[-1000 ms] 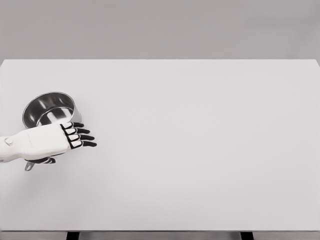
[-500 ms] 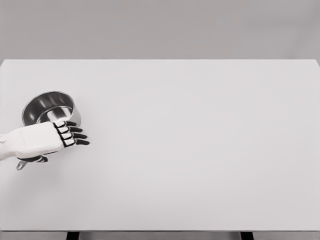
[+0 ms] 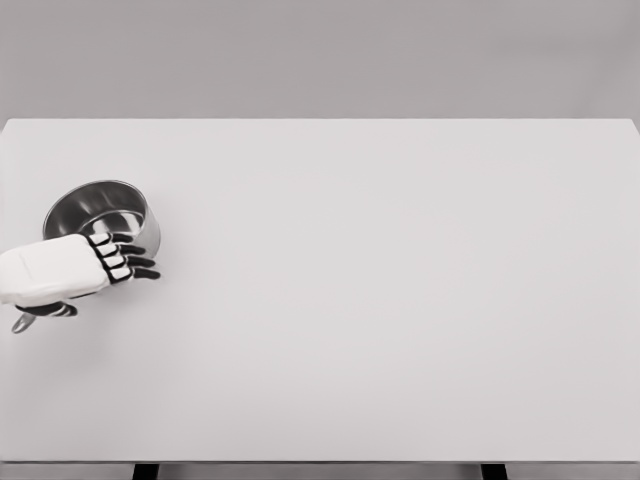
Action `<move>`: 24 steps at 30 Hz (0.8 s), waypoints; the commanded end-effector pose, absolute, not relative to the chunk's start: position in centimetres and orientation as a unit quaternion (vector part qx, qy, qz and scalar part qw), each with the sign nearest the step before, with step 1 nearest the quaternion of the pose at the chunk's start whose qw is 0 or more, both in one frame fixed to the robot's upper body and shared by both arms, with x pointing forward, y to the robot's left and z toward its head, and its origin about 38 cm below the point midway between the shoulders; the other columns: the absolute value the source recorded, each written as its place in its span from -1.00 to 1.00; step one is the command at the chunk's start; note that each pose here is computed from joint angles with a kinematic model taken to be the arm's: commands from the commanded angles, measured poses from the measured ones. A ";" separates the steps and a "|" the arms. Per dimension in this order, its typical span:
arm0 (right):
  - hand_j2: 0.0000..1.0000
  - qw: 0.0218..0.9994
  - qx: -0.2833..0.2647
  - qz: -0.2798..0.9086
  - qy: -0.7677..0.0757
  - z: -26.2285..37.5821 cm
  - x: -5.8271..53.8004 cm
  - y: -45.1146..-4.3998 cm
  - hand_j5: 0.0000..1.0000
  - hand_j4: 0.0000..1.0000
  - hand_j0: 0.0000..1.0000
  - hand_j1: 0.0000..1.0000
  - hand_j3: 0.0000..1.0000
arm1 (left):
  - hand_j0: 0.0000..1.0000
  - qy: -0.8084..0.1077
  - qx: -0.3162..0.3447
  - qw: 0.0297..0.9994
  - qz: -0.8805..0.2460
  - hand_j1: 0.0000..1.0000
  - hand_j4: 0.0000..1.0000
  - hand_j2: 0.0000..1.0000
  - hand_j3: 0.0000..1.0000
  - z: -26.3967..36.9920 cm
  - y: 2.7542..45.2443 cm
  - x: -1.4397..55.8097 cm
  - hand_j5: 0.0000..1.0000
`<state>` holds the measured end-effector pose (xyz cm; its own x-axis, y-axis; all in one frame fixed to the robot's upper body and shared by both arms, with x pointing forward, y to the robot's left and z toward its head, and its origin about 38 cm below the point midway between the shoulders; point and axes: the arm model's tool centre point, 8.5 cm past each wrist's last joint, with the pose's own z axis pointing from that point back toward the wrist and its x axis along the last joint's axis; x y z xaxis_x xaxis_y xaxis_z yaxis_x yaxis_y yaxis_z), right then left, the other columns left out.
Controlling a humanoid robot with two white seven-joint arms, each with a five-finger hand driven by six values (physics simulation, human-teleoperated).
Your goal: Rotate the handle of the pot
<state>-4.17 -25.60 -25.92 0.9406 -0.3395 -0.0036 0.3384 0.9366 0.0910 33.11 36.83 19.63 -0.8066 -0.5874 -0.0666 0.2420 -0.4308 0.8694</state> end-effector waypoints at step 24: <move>1.00 0.984 0.045 -0.172 -0.006 -25.9 -4.2 -25.6 1.00 1.00 1.00 1.00 1.00 | 1.00 -0.457 0.219 0.297 -0.810 1.00 1.00 1.00 1.00 20.4 40.8 34.5 1.00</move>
